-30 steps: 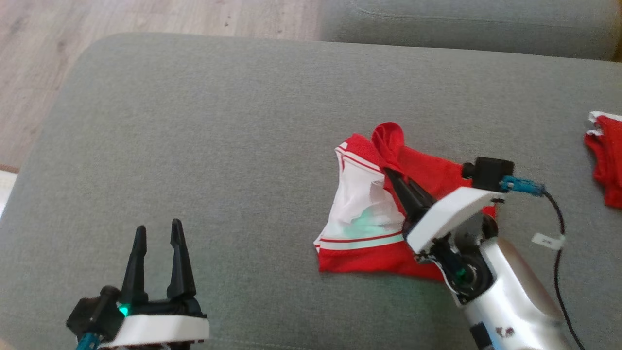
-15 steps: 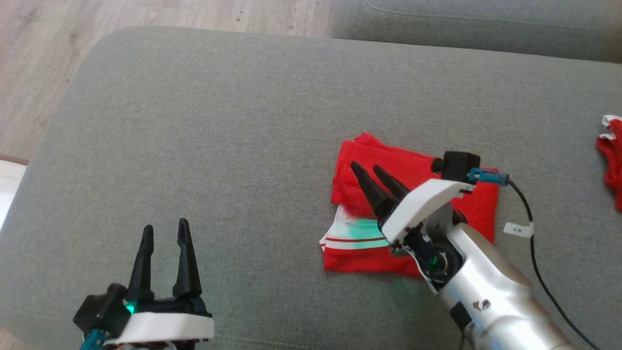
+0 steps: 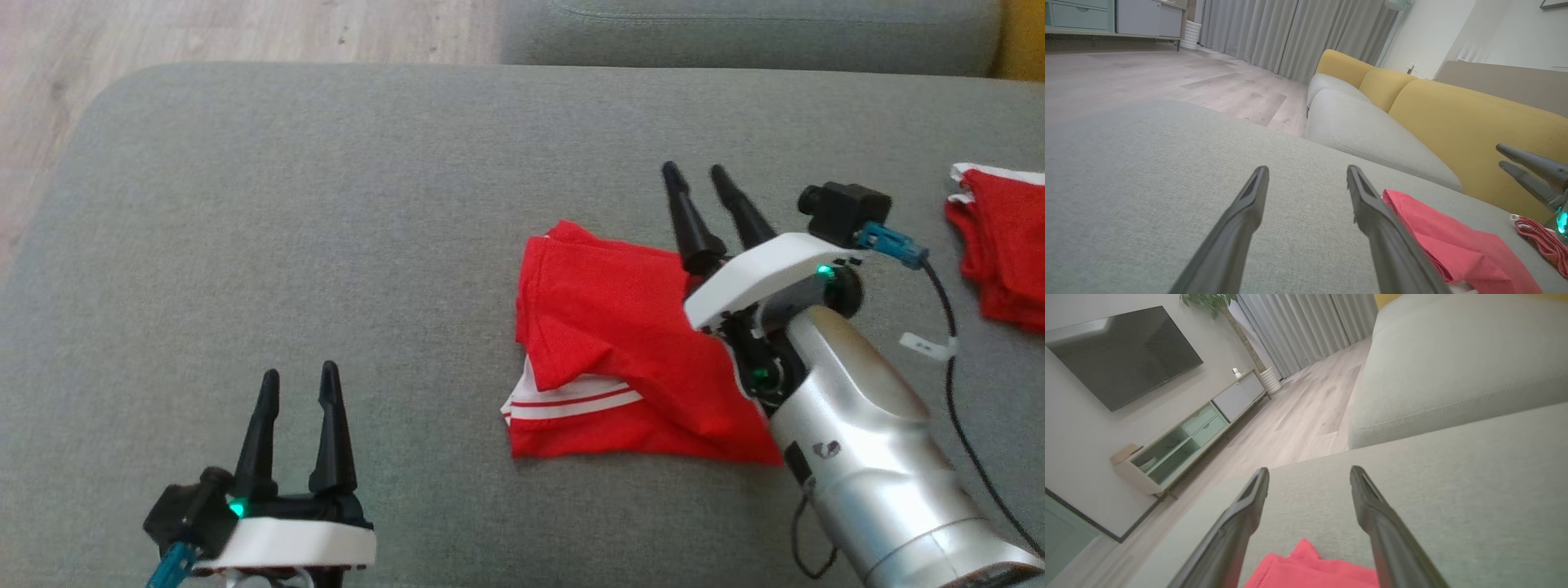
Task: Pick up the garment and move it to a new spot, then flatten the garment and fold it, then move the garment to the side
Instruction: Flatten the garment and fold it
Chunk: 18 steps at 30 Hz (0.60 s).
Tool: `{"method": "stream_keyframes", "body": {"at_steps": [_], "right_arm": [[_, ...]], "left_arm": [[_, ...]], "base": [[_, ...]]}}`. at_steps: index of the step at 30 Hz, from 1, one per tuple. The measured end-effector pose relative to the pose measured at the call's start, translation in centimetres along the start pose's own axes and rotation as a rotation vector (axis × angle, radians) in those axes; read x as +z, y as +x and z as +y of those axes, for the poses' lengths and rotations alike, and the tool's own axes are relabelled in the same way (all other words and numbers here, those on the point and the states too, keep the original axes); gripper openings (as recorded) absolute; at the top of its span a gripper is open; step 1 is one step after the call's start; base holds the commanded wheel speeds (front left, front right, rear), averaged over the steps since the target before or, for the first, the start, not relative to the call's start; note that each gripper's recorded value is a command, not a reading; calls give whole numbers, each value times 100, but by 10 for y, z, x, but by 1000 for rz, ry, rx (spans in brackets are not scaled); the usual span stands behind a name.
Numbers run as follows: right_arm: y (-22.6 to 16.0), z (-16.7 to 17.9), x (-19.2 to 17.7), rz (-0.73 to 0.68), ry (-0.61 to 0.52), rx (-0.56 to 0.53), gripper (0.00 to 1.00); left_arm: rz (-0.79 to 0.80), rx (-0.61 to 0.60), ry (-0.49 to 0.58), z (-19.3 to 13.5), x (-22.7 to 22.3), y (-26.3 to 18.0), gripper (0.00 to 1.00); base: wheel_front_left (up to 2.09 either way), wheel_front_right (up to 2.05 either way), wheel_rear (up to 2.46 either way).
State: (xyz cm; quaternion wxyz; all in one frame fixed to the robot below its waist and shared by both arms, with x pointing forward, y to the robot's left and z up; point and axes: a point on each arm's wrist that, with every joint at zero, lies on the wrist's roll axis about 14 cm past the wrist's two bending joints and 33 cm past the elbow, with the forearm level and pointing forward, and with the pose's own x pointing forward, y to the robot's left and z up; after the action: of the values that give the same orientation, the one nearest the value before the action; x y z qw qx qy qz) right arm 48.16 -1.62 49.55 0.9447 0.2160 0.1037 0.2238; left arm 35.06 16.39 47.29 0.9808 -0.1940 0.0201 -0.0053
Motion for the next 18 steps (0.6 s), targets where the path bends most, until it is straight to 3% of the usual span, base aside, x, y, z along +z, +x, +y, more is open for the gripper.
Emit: {"method": "stream_keyframes", "body": {"at_steps": [4, 9, 10, 11, 14, 15, 16, 18], "right_arm": [[-9, -24, 9, -24, -91, -60, 100], [-31, -39, -26, 63, -171, -95, 100], [-35, -40, -34, 86, -190, -95, 84], [-39, -39, -42, 104, -215, -89, 50], [-45, -35, -56, 146, -270, -67, 9], [-46, -31, -63, 161, -295, -51, 9], [-48, -26, -69, 177, -323, -31, 0], [-52, -17, -83, 220, -377, 7, 0]], "left_arm": [[10, -34, -1, -10, -3, 6, 100], [-1, -52, 0, -15, 0, 12, 100], [2, -50, 1, -14, 0, 12, 100], [4, -47, 1, -13, -1, 11, 100], [6, -39, 3, -10, -1, 10, 100], [5, -34, 3, -9, -1, 9, 100], [4, -29, 4, -8, -1, 8, 100], [0, -20, 5, -4, 1, 6, 100]], "base": [[0, 0, 0], [0, 0, 0], [0, 0, 0], [0, 0, 0], [0, 0, 0], [0, 0, 0], [0, 0, 0], [0, 0, 0]]}}
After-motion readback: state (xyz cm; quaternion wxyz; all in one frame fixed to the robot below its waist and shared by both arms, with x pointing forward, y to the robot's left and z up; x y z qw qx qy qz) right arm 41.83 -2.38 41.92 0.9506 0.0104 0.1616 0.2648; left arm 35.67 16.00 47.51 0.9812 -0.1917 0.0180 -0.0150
